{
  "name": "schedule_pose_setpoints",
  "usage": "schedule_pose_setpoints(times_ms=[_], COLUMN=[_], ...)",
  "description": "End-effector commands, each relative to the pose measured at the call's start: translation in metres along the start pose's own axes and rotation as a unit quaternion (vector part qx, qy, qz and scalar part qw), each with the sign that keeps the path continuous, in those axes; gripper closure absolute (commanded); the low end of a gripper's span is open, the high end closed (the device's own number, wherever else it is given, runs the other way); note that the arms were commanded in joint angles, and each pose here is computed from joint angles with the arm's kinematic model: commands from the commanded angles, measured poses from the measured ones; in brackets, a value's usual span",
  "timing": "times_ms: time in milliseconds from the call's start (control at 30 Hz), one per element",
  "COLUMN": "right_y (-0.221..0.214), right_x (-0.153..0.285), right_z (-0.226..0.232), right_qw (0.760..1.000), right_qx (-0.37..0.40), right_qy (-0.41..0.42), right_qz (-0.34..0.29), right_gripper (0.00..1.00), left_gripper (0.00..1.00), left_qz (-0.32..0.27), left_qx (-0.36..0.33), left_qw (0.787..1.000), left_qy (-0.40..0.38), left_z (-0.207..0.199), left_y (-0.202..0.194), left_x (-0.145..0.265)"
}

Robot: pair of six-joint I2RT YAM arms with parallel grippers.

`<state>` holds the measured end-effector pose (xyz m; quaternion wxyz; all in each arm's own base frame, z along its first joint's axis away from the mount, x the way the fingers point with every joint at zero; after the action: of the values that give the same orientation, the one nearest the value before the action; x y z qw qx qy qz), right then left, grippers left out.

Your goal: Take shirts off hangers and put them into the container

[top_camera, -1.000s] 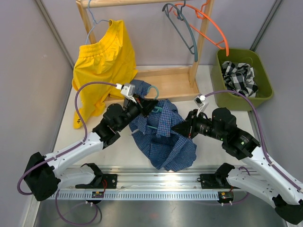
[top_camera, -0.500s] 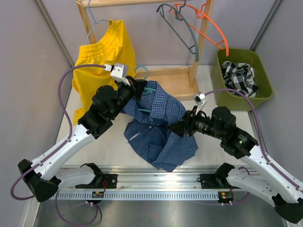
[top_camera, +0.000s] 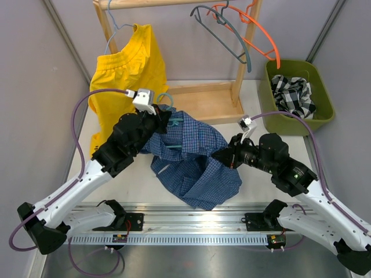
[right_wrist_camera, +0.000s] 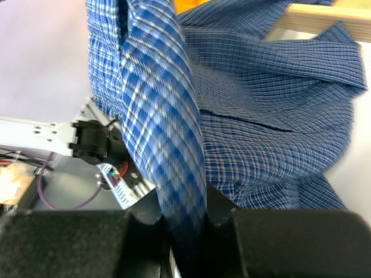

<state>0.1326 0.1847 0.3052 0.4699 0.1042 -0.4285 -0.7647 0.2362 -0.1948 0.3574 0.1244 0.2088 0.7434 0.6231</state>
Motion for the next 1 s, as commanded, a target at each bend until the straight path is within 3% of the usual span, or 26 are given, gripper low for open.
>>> schedule_pose_setpoints(times_ms=[0, 67, 133, 200, 500, 633, 733, 767, 900, 967], right_y=[0.024, 0.027, 0.029, 0.029, 0.031, 0.041, 0.056, 0.062, 0.062, 0.057], right_x=[0.032, 0.04, 0.044, 0.047, 0.057, 0.072, 0.103, 0.123, 0.156, 0.153], right_z=[0.01, 0.011, 0.011, 0.01, 0.006, -0.009, -0.025, -0.034, -0.049, -0.055], right_qw=[0.997, 0.996, 0.995, 0.995, 0.992, 0.977, 0.939, 0.91, 0.854, 0.847], right_qx=[0.033, 0.044, 0.048, 0.049, 0.051, 0.053, 0.029, 0.005, -0.044, -0.052], right_qy=[-0.023, -0.034, -0.039, -0.046, -0.065, -0.149, -0.251, -0.295, -0.339, -0.341], right_qz=[-0.063, -0.07, -0.073, -0.074, -0.099, -0.142, -0.234, -0.29, -0.393, -0.404], right_gripper=[1.0, 0.96, 0.85, 1.0, 1.0, 1.0, 1.0, 1.0, 1.0, 1.0], left_gripper=[1.0, 1.0, 1.0, 1.0, 1.0, 1.0, 1.0, 1.0, 1.0, 1.0], left_qz=[-0.031, -0.035, -0.037, -0.039, -0.031, -0.03, -0.038, -0.047, -0.057, -0.058], left_qx=[-0.017, -0.016, -0.017, -0.019, -0.01, -0.003, 0.009, 0.015, 0.024, 0.029], left_qw=[0.99, 0.987, 0.984, 0.981, 0.984, 0.985, 0.986, 0.986, 0.988, 0.988], left_qy=[0.139, 0.154, 0.175, 0.187, 0.176, 0.171, 0.161, 0.158, 0.142, 0.138], left_z=[0.043, 0.048, 0.054, 0.057, 0.054, 0.054, 0.055, 0.056, 0.055, 0.055], left_y=[0.002, 0.001, 0.0, 0.002, 0.0, -0.002, -0.001, 0.001, 0.005, 0.006], left_x=[0.023, 0.032, 0.037, 0.039, 0.04, 0.047, 0.06, 0.067, 0.082, 0.084])
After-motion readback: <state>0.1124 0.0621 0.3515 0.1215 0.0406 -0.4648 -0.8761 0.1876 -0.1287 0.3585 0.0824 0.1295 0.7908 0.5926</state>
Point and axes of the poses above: each gripper's point midway between its finger pads, its own x axis back along the fingers, its own z axis along the line the jaws close on, y = z × x, the point moved 7 cm from there along x, back along the fingers, and after that the axes turned 5 degrees about -x, right-handed, at the moved point
